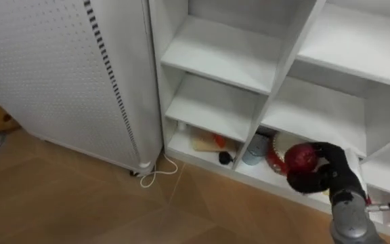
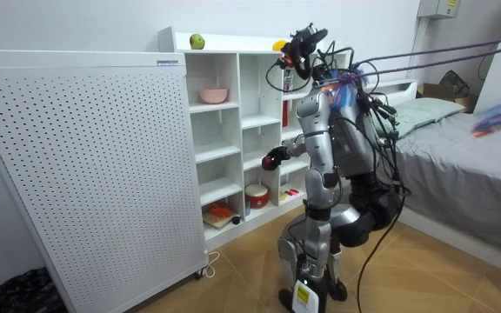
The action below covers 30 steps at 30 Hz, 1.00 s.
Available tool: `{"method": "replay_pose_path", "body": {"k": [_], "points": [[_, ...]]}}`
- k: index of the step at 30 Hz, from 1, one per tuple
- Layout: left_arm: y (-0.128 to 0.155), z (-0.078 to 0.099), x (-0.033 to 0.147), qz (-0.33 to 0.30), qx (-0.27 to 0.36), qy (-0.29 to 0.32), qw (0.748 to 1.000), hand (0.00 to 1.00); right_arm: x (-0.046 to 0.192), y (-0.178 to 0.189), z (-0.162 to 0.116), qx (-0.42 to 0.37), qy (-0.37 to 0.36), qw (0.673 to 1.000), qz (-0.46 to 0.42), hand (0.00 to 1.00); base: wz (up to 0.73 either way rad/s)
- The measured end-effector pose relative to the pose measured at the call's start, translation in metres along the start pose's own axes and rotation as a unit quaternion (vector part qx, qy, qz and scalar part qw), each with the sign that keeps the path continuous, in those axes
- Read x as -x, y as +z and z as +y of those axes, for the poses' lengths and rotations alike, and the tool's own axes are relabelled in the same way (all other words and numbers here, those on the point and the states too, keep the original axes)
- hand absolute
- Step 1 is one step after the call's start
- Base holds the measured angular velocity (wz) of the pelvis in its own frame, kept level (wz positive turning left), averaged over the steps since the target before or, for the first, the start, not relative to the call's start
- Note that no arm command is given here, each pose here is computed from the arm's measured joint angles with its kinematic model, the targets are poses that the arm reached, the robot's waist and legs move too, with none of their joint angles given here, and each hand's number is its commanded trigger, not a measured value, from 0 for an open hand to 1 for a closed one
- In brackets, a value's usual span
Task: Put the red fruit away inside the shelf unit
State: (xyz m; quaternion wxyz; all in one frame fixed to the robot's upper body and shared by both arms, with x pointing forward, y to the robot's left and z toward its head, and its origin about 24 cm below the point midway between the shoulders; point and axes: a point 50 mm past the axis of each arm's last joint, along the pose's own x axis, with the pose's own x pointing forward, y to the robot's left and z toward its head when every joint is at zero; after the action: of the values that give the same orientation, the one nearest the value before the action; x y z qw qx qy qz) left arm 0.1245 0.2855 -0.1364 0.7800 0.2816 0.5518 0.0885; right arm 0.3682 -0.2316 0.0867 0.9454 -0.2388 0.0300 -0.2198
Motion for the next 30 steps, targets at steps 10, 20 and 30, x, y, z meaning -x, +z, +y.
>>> {"method": "replay_pose_path", "body": {"k": [10,20,30], "points": [[0.015,0.006,-0.001,-0.015,0.005,0.017,1.0,0.0,-0.027,0.038,-0.044,0.005,-0.122,0.992,-0.034,1.0,0.06],[0.018,0.009,-0.001,-0.021,0.006,0.038,0.999,0.0,-0.03,0.04,-0.058,0.013,-0.164,0.986,-0.032,1.0,-0.04],[0.009,0.024,-0.002,-0.01,-0.002,0.056,0.998,0.0,-0.03,0.034,-0.073,-0.002,-0.226,0.974,-0.013,0.65,-0.01]]}}
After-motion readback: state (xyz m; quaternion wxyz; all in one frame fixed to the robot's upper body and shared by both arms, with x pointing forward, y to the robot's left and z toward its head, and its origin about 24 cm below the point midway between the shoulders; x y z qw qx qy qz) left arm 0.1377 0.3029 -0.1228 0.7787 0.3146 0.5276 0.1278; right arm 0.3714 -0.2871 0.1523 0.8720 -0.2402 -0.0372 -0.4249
